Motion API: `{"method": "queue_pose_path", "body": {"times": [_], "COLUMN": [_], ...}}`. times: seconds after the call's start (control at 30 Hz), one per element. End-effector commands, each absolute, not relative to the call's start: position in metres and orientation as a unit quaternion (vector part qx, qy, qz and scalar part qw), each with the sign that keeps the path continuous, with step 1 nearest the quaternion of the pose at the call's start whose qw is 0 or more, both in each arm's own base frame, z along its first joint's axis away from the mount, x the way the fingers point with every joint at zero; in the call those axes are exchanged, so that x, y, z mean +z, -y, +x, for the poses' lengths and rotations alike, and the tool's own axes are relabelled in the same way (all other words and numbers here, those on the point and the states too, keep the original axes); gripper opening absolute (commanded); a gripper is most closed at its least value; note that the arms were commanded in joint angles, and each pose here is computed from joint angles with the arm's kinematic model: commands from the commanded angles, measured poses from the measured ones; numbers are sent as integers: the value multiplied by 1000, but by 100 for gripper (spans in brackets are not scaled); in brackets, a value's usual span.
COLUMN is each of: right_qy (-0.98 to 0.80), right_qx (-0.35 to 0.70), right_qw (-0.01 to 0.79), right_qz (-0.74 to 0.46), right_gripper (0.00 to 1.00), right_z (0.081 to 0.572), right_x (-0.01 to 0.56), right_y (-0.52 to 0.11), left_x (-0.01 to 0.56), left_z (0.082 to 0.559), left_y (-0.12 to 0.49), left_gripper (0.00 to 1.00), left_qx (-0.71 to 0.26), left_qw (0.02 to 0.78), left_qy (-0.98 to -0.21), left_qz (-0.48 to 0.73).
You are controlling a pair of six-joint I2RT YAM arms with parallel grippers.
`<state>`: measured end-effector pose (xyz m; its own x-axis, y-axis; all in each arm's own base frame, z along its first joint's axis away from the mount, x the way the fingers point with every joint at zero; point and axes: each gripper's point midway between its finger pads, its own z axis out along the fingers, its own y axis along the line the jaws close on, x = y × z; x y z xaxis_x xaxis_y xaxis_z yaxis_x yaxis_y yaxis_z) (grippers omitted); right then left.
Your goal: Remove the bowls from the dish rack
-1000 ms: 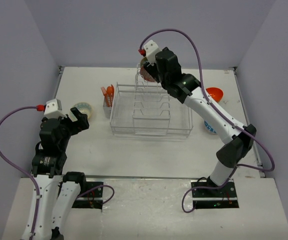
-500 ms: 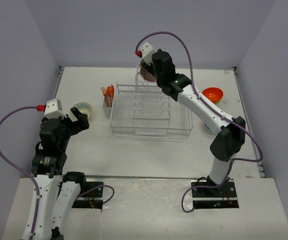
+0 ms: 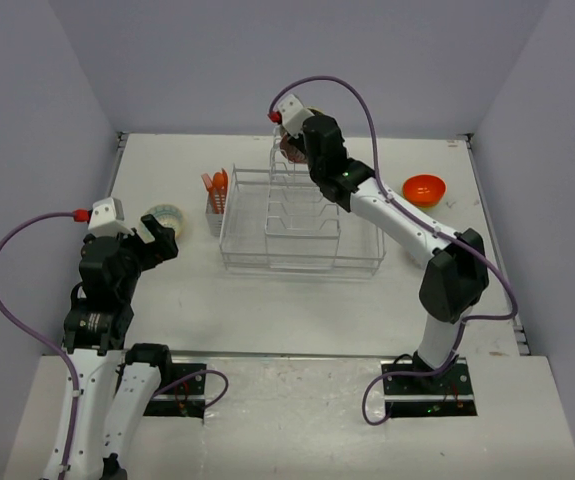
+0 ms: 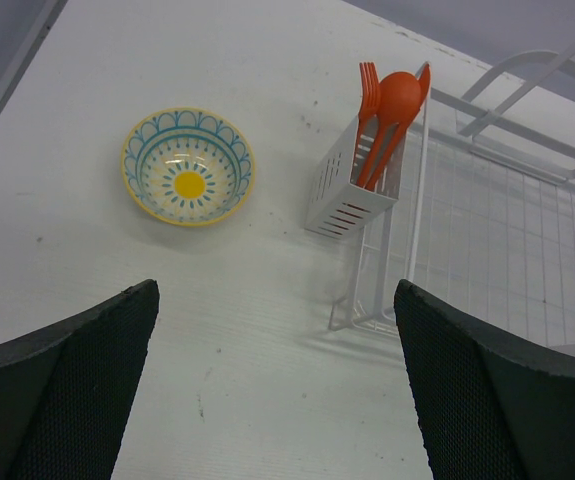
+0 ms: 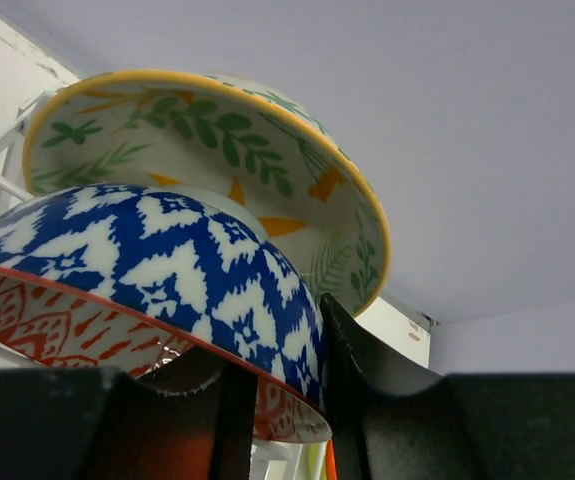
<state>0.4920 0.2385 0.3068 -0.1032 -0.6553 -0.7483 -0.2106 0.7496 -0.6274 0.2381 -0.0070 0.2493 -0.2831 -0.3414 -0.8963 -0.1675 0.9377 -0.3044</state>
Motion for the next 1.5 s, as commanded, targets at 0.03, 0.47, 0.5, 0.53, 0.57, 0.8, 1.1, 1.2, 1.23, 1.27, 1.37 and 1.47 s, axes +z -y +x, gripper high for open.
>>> {"method": "queue_pose_path", "body": {"times": [0.03,0.47,0.5,0.53,0.57,0.8,1.1,1.2,1.23,1.27,1.37,1.47], "right_qy": [-692,-670,-668,-666,-664,-650,-635,-631,-631,-632,-623,-626], "right_qx": [-187,-184,-183,-183,-180,-165,-134,-116,-112,-104,-71,-43], "right_qw": [645,683,688,691,694,714,738,745,747,748,761,764], "right_qz": [-264,-223,-219,-214,-214,-198,-184,-179,-179,-175,-167,-151], "right_gripper": [28,5,3,1,1,0,0,0,0,0,0,0], "right_z": [493,482,480,480,479,468,452,446,444,442,426,415], "right_x": [338,367,371,374,376,397,423,431,432,434,452,458], "right_y": [-234,-221,-220,-218,-219,-213,-209,-209,-209,-208,-205,-198], "left_x": [254,254,254,254,253,254,254,254,255,255,254,254], "left_z": [243,244,244,244,244,244,243,243,243,243,243,243], "left_y": [9,10,10,10,10,10,9,9,8,8,9,8], "left_gripper": [100,100,100,100,100,100,100,100,100,100,100,100], "left_qx": [-81,-83,-83,-83,-83,-83,-82,-81,-81,-81,-81,-80], "left_qw": [585,583,583,583,582,583,584,584,585,586,585,585], "left_qy": [-791,-793,-793,-793,-793,-793,-792,-792,-791,-790,-792,-791], "left_qz": [-159,-157,-157,-157,-157,-157,-158,-159,-159,-159,-158,-159]}}
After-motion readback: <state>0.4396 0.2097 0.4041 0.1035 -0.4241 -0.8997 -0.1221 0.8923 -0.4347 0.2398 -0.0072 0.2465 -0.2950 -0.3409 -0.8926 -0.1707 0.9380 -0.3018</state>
